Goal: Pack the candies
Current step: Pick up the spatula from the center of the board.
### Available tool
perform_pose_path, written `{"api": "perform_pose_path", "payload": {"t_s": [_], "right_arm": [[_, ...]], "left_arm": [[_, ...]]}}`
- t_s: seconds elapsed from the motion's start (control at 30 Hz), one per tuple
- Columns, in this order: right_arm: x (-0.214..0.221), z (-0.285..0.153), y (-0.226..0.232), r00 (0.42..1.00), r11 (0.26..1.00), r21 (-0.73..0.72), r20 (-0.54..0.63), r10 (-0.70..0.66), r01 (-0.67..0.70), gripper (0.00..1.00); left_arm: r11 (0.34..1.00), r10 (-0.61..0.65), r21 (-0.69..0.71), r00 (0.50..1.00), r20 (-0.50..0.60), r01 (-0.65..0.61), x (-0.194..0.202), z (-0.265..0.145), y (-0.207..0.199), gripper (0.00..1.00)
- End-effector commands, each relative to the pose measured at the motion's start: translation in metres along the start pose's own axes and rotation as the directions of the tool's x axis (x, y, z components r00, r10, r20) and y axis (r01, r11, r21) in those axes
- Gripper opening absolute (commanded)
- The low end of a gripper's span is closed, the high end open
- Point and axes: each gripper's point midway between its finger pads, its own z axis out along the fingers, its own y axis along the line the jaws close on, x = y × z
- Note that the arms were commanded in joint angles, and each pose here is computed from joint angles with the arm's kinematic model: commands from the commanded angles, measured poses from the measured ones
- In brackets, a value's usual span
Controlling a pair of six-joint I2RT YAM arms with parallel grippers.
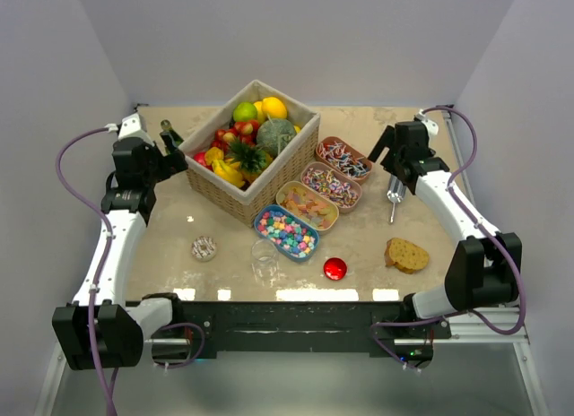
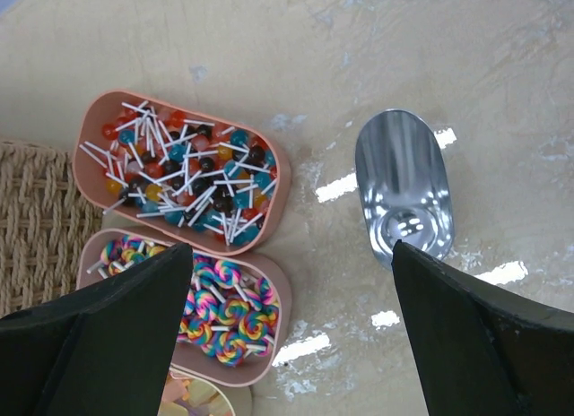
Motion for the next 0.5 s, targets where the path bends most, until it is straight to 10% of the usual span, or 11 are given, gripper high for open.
{"api": "perform_pose_path", "payload": {"t_s": [0.0, 0.47], "right_arm": [[0.009, -0.002, -0.014, 1.0, 0.998, 0.059, -0.023, 0.005, -0.004, 0.96], [0.041, 0.0, -0.077, 0.997, 0.931, 0.365, -0.06, 0.053, -0.028, 0.94]], "left_arm": [[0.998, 0.014, 0.059, 0.998, 0.06, -0.018, -0.027, -0.005, -0.015, 1.0], [0.939, 0.152, 0.294, 0.983, 0.103, -0.176, -0.052, -0.018, -0.095, 0.99]]}}
